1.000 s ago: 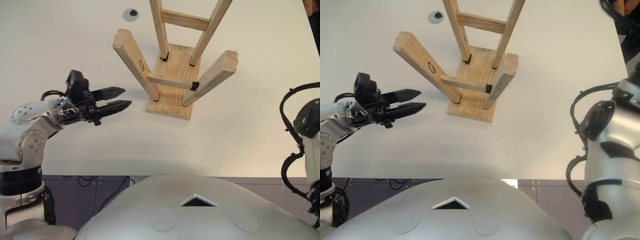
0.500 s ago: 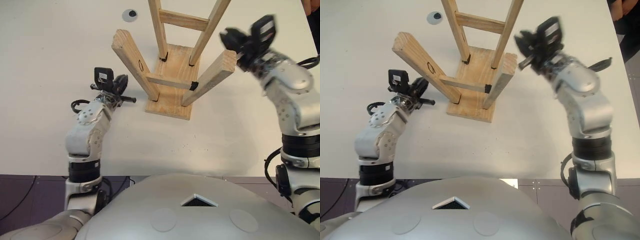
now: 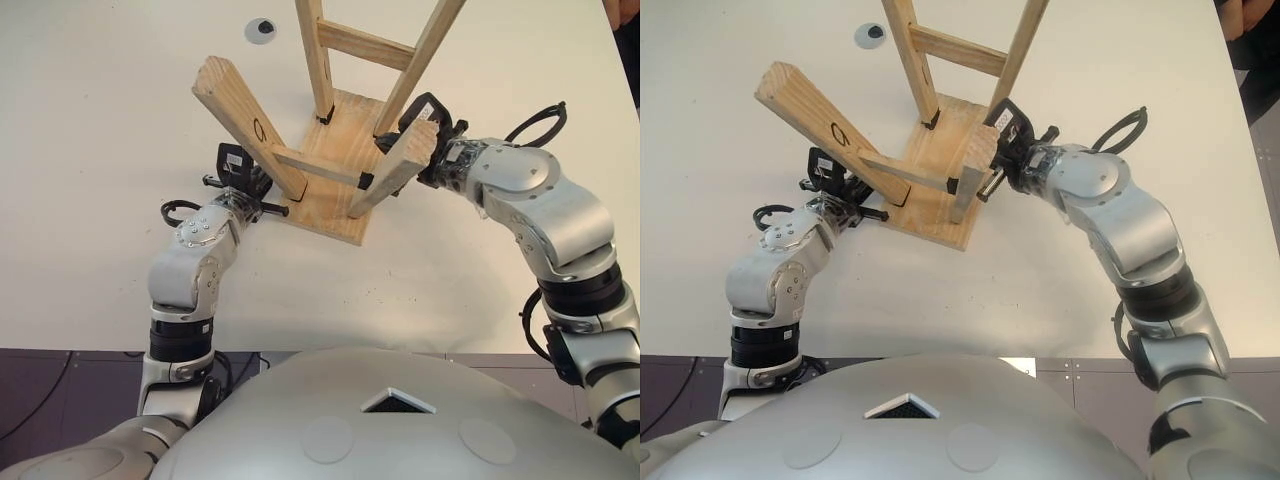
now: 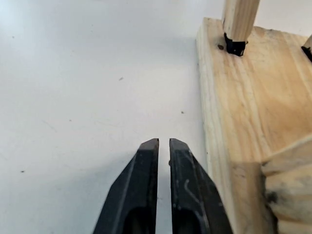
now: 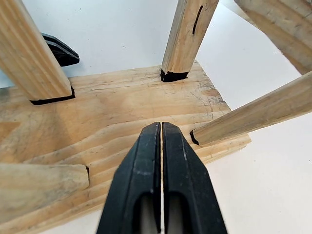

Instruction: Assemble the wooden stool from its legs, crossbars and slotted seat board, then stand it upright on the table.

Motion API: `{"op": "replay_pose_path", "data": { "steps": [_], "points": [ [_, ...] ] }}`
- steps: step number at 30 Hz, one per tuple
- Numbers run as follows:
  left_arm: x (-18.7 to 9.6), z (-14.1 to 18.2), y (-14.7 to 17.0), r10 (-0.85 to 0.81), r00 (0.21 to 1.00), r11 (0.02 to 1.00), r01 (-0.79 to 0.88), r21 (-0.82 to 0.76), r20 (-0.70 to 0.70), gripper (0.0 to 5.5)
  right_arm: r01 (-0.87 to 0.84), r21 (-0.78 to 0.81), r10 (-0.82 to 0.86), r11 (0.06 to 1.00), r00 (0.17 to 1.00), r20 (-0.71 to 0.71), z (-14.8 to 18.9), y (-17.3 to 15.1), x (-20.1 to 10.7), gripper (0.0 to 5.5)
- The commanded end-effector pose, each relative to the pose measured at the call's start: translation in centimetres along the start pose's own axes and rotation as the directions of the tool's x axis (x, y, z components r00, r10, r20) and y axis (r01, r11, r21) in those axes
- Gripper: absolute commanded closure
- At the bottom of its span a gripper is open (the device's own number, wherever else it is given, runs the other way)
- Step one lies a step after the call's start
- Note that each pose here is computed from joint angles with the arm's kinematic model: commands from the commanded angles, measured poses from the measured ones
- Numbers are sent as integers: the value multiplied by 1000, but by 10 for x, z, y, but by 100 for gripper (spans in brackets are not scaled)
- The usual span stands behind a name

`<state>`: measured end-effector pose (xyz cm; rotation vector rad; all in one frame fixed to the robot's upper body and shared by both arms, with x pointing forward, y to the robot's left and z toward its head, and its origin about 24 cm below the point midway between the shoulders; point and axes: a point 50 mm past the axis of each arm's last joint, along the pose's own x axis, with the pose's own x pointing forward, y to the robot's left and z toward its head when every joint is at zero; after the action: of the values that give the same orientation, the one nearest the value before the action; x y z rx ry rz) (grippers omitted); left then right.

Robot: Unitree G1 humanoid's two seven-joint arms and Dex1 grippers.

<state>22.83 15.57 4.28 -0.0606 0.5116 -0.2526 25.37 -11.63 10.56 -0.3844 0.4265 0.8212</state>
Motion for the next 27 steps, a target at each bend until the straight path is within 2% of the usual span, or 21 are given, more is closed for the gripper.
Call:
{"op": "replay_pose_path", "data": {
  "steps": [1, 4, 9, 12, 15, 21, 24, 27],
  "points": [
    [9, 6, -2, 40, 999, 999, -39, -26, 35, 515, -57, -39, 57, 998, 998, -13, 8, 2, 1, 545],
    [25, 11, -6, 35, 997, 998, -32, -50, 65, 547, -118, -67, 117, 991, 993, -13, 16, 10, 2, 550],
    [51, 36, 8, 71, 990, 997, -76, 32, 126, 547, -311, -139, 315, 940, 949, 7, 33, 41, 25, 550],
    [56, 48, 20, 98, 984, 989, -114, 97, 150, 547, -393, -197, 406, 898, 914, 26, 47, 58, 46, 550],
    [58, 51, 27, 107, 982, 982, -129, 138, 153, 547, -385, -217, 400, 897, 916, 28, 54, 57, 53, 550],
    [25, 28, 60, 84, 988, 985, -102, 140, 131, 534, -236, -204, 258, 950, 962, 90, 47, 46, 39, 550],
    [-4, 4, 62, -12, 997, 986, 0, 164, 75, 488, -143, -227, 201, 963, 945, 258, 68, 46, 26, 550],
    [-25, -14, 48, -140, 990, 979, 136, 154, 17, 446, 3, -249, 118, 968, 874, 471, 110, 30, 3, 550]
  ]
}}
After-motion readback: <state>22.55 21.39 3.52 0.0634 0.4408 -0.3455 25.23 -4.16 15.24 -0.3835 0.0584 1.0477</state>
